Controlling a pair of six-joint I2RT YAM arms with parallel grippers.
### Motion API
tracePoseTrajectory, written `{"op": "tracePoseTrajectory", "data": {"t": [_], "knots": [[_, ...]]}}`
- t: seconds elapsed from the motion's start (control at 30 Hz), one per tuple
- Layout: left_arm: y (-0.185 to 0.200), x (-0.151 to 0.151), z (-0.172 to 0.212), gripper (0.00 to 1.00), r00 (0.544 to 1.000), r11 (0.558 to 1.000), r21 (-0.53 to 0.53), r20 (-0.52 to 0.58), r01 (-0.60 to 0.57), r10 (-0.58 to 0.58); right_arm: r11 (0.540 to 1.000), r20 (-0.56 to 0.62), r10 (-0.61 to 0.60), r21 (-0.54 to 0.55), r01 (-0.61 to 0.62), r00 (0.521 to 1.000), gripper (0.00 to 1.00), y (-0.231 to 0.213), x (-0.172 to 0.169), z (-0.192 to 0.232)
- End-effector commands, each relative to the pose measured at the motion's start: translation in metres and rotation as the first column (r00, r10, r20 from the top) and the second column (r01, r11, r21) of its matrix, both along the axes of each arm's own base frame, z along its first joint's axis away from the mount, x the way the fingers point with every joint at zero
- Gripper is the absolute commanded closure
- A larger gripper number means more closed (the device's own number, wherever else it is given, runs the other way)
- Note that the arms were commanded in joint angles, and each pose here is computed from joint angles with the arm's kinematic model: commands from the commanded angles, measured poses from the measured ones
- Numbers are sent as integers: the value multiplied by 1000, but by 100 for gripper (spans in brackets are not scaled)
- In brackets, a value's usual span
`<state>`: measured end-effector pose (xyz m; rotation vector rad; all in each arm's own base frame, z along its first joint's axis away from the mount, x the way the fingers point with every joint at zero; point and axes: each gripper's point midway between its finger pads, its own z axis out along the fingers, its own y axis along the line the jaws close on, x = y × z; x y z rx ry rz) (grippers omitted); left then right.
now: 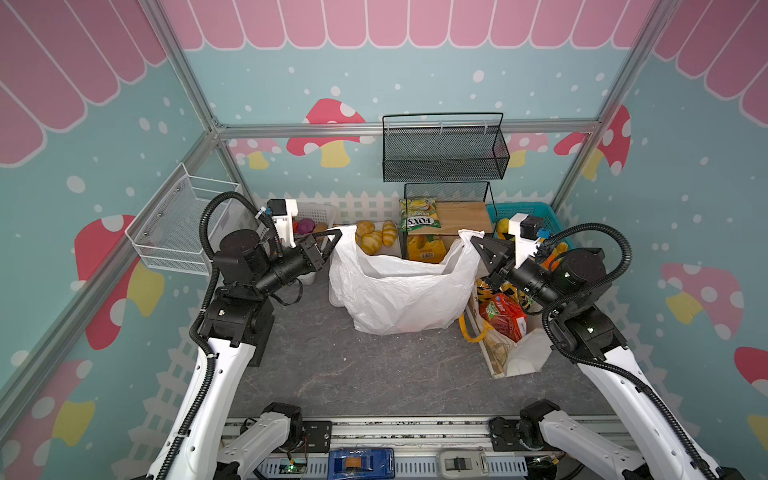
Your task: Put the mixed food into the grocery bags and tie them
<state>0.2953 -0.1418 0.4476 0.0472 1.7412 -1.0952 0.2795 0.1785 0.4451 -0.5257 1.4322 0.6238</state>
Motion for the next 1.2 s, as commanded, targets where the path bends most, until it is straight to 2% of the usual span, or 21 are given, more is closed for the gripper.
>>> {"op": "tracePoseTrajectory", "data": {"t": [0.0,0.07,0.13,0.2,0.3,0.43,0.53,0.6,0.7,0.8,1.03,1.17], "knots": [[-5,0,-2,100,999,999,-14,3,42,-42,990,-57,-139,-11,138,989,97,-16,24,-18],[-6,2,-5,100,999,999,-21,-2,49,-49,978,-91,-208,-53,203,974,92,-25,35,-26],[-7,3,-4,100,999,998,-27,2,54,-54,967,-89,-249,-85,242,964,79,-31,37,-22],[-7,2,-3,100,999,998,-28,6,54,-54,963,-60,-257,-101,251,964,64,-34,34,-11],[-7,2,-5,100,998,998,-27,7,55,-55,964,-18,-237,-125,233,971,53,-33,26,5],[-8,3,-8,100,998,998,-29,-2,61,-61,984,50,-97,-144,103,994,47,-10,6,29],[-8,3,-6,100,998,998,-33,-1,62,-62,983,98,40,-181,-22,994,44,28,-14,35],[-8,4,-6,100,998,998,-32,-2,61,-61,971,109,135,-211,-110,985,40,59,-25,32],[-9,3,-6,100,998,997,-35,-5,63,-63,938,105,286,-235,-255,953,28,108,-40,17],[-10,2,-5,100,998,997,-37,-5,69,-69,902,92,388,-241,-358,917,21,153,-46,1],[-11,-1,-3,100,997,996,-44,-3,83,-84,875,86,474,-158,-458,876,12,218,-30,-28],[-13,-4,-3,100,995,994,-47,-4,95,-95,893,96,441,-140,-427,892,11,234,-10,-43]]}}
